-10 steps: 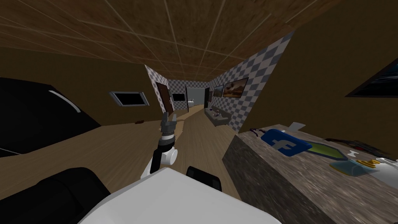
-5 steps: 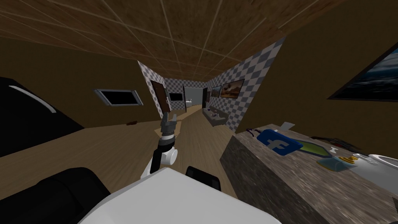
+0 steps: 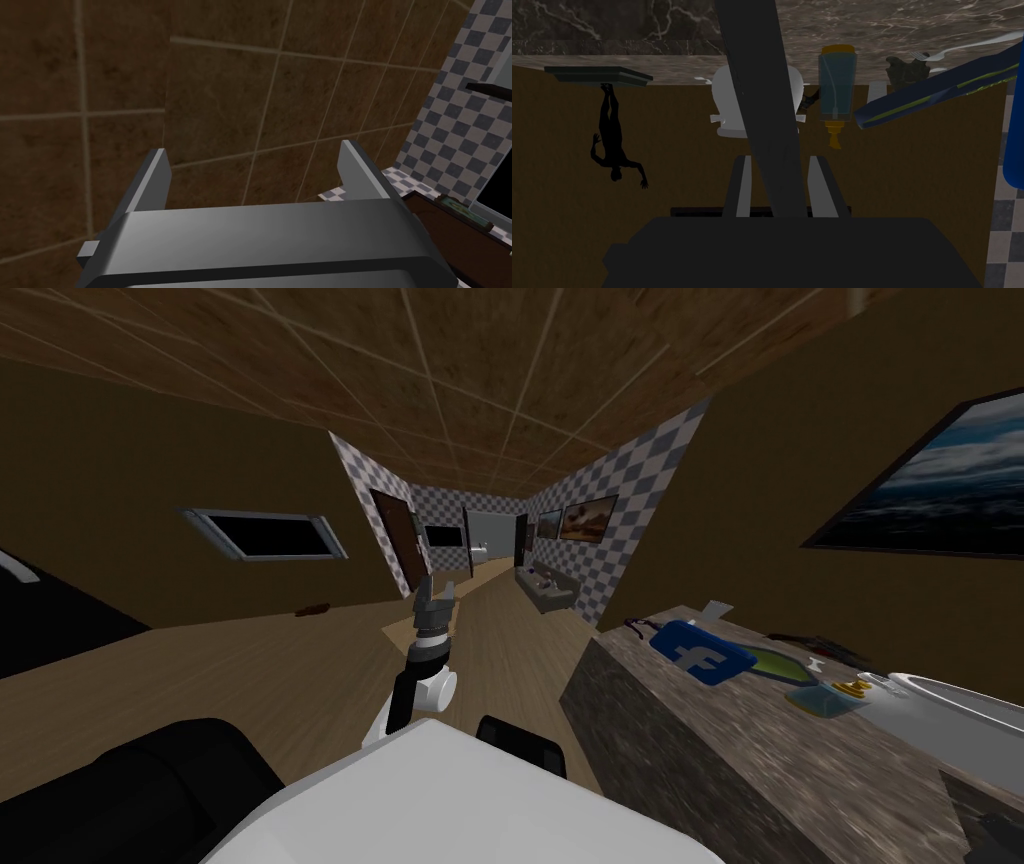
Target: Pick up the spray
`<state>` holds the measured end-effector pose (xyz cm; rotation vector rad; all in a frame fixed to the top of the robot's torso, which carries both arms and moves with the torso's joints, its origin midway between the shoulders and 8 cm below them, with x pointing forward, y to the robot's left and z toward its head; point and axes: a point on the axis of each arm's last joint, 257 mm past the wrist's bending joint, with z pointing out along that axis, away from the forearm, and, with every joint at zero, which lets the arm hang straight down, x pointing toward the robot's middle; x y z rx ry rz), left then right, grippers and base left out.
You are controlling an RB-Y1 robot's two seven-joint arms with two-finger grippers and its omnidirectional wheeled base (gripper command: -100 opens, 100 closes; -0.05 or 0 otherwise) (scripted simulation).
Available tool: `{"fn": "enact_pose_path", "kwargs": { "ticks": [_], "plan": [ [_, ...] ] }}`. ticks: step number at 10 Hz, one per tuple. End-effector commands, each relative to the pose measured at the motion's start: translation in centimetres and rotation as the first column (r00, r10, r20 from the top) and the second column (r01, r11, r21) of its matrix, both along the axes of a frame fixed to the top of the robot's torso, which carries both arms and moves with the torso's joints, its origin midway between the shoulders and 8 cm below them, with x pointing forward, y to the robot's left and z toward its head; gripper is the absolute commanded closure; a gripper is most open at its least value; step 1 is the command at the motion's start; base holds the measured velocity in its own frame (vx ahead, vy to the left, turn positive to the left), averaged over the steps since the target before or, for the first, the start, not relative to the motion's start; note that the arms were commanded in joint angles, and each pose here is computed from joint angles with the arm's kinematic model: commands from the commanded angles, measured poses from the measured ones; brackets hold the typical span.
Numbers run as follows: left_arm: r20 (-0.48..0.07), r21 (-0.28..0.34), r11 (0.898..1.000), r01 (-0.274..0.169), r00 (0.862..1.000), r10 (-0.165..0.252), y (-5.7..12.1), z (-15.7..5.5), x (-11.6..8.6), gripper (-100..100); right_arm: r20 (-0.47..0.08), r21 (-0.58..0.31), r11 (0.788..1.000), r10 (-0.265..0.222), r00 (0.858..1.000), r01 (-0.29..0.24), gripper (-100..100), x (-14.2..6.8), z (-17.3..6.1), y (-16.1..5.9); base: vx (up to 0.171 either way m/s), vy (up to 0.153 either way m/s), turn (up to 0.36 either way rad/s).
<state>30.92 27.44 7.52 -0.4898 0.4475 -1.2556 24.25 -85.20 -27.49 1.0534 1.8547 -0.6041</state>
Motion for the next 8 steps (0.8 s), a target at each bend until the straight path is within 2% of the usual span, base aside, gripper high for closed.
{"fn": "enact_pose_path", "kwargs": {
  "ticks": [1, 2, 4, 5, 6, 8],
  "plan": [
    [0.000, 0.000, 1.000, 0.000, 1.000, 0.000, 0.0, 0.0, 0.0, 0, 0.008, 0.005, 1.000, 0.018, 1.000, -0.018, 100, 0.7, 0.0, 0.7, -0.015, -0.002, 0.035],
    [0.000, 0.000, 1.000, 0.000, 1.000, 0.000, 0.0, 0.0, 0.0, 0, 0.015, 0.010, 1.000, 0.003, 1.000, -0.003, 100, -0.5, -0.5, 0.9, 0.126, -0.039, -0.248],
    [0.000, 0.000, 1.000, 0.000, 1.000, 0.000, 0.0, 0.0, 0.0, 0, -0.007, 0.012, 0.999, 0.031, 0.999, -0.031, 100, -1.1, -0.9, 1.7, 0.118, -0.023, -0.115],
    [0.000, 0.000, 1.000, 0.000, 1.000, 0.000, 0.0, 0.0, 0.0, 0, 0.007, 0.015, 0.998, 0.058, 0.998, -0.058, 100, 0.1, -0.6, 2.5, 0.010, -0.012, 0.027],
    [0.000, 0.000, 1.000, 0.000, 1.000, 0.000, 0.0, 0.0, 0.0, 0, 0.014, 0.015, 0.999, 0.034, 0.999, -0.035, 100, -1.5, -0.8, 2.5, 0.108, -0.041, -0.218],
    [0.000, 0.000, 1.000, 0.000, 1.000, 0.000, 0.0, 0.0, 0.0, 0, -0.005, 0.017, 0.997, 0.071, 0.997, -0.071, 100, -1.7, -1.1, 3.6, 0.115, -0.026, -0.114]
  ]
}}
